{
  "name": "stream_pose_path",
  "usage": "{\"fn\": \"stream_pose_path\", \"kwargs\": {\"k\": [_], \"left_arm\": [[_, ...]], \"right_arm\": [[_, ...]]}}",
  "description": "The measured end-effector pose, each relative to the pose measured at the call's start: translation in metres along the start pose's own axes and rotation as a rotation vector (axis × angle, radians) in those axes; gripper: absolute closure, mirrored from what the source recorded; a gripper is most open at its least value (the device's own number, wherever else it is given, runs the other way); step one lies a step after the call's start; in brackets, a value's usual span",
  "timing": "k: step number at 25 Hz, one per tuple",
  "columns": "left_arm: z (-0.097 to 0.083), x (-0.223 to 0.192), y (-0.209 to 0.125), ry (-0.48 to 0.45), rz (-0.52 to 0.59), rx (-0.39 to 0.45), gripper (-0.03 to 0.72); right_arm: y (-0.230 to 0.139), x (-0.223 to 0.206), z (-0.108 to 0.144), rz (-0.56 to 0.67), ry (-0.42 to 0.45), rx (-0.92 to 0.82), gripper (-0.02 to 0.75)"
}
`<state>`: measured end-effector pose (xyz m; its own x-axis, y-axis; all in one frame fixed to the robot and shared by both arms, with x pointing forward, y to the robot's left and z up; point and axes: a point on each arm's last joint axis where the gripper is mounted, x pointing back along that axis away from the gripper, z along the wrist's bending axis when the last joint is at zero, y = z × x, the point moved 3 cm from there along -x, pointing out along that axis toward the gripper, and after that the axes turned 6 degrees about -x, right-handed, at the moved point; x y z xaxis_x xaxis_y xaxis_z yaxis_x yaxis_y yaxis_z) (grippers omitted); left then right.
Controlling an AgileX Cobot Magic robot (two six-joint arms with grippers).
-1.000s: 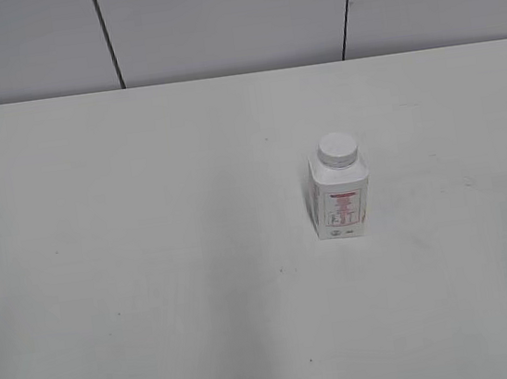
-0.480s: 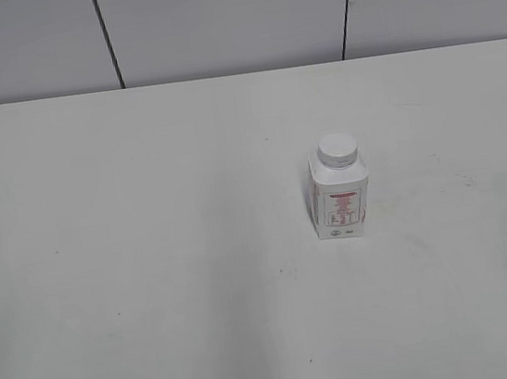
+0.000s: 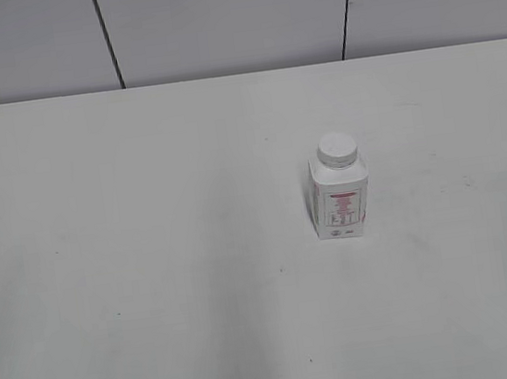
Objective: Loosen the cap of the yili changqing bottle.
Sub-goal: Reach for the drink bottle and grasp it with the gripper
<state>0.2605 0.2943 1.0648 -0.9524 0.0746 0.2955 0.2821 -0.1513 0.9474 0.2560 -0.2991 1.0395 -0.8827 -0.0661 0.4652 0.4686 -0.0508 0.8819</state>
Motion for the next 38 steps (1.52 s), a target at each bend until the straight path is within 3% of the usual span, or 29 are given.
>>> {"fn": "stream_pose_path", "kwargs": {"k": [5,9,16,22,32,38], "left_arm": [[0.006,-0.004,0.026,0.041,-0.204,0.001,0.252],[0.009,-0.016,0.041,0.056,-0.259,0.004,0.252],[0.013,-0.033,0.052,0.063,-0.260,0.005,0.252],[0.019,-0.045,0.074,0.100,-0.379,-0.011,0.252],[0.025,-0.112,0.081,0.097,-0.276,-0.023,0.252],[0.028,-0.157,0.083,0.102,-0.275,-0.030,0.252]], "right_arm": [[0.000,0.000,0.000,0.000,0.000,0.000,0.164],[0.000,0.000,0.000,0.000,0.000,0.000,0.164],[0.000,0.000,0.000,0.000,0.000,0.000,0.164],[0.000,0.000,0.000,0.000,0.000,0.000,0.164],[0.000,0.000,0.000,0.000,0.000,0.000,0.164],[0.000,0.000,0.000,0.000,0.000,0.000,0.164]]}}
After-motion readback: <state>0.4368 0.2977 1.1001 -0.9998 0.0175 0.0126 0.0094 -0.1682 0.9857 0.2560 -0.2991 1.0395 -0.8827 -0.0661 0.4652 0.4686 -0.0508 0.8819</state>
